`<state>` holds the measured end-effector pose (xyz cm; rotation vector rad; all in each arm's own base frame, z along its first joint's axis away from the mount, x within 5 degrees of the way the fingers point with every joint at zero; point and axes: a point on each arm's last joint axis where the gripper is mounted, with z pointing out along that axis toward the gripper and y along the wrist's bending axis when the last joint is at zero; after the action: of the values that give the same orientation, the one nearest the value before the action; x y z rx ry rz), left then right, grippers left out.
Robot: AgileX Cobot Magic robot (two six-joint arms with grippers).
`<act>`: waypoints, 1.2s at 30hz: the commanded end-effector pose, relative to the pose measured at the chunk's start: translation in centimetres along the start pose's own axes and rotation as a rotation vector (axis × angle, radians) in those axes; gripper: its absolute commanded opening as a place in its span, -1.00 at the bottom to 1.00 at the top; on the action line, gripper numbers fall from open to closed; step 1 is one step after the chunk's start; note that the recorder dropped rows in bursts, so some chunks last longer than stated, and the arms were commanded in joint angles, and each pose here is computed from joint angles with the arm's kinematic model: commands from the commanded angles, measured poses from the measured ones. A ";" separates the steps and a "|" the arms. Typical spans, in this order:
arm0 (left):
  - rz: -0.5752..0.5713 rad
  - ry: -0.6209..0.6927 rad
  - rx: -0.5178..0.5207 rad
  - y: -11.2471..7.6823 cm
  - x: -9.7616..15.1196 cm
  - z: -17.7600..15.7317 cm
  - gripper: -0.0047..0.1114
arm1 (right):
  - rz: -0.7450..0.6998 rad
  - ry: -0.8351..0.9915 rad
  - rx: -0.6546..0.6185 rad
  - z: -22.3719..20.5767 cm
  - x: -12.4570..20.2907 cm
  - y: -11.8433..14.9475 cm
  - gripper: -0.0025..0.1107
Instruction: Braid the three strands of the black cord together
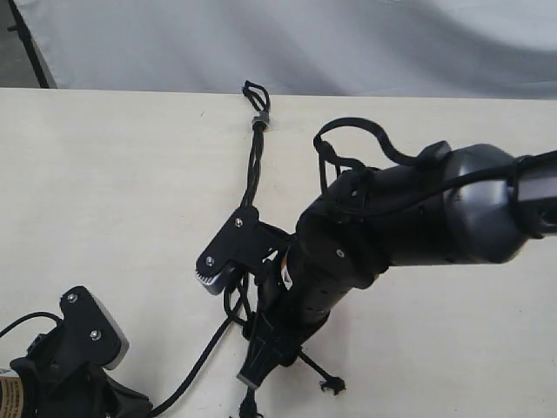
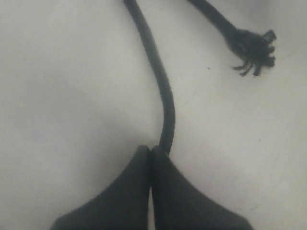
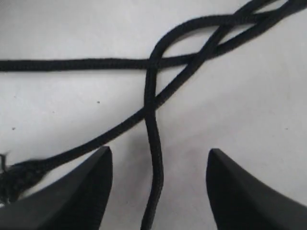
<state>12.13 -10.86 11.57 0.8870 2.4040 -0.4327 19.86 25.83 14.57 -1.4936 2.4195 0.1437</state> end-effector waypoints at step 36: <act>-0.049 0.016 -0.008 0.1 0.4 0.0 -0.92 | 0.008 0.155 -0.032 1.4 2.9 1.8 0.24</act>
<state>12.10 -10.62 11.42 0.8554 2.4431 -0.4109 17.88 25.11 12.22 -1.5476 2.5210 0.0942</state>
